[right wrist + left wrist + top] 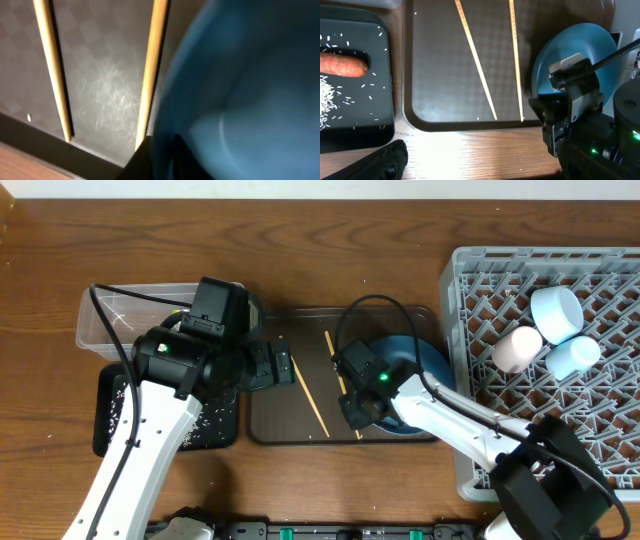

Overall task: Sort waste into correct bins and load items into the dishwasher rack
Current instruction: 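Grasp the blue plate's rim with the right gripper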

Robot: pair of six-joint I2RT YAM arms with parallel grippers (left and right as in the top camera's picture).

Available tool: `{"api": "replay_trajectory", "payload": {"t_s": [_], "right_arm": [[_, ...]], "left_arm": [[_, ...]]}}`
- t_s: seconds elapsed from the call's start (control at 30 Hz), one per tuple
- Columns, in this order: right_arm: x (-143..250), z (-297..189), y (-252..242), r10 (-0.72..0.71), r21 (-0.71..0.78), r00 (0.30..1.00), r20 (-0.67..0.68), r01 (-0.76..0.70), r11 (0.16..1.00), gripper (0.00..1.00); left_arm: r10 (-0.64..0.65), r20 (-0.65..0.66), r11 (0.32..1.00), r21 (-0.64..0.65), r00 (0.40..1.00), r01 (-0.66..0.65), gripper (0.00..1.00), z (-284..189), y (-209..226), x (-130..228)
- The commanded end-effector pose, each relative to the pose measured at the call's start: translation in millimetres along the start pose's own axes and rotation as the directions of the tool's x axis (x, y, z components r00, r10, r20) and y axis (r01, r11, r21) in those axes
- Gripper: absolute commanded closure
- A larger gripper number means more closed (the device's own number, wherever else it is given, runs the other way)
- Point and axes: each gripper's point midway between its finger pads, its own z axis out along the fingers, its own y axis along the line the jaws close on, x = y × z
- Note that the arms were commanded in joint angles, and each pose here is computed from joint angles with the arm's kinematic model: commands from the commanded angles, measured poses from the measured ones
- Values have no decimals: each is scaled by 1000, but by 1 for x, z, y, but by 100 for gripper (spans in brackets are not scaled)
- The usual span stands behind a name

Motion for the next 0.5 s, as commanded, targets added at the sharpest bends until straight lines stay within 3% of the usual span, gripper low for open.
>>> {"api": "replay_trajectory", "payload": {"t_s": [0.0, 0.47], "right_arm": [[-1, -5, 4, 4, -12, 1000, 15, -4, 1000, 99], [-26, -48, 28, -7, -117, 995, 104, 19, 993, 99]], "left_arm": [[2, 26, 1000, 5, 1000, -2, 2, -7, -1, -5], [2, 26, 1000, 5, 1000, -2, 2, -7, -1, -5]]}}
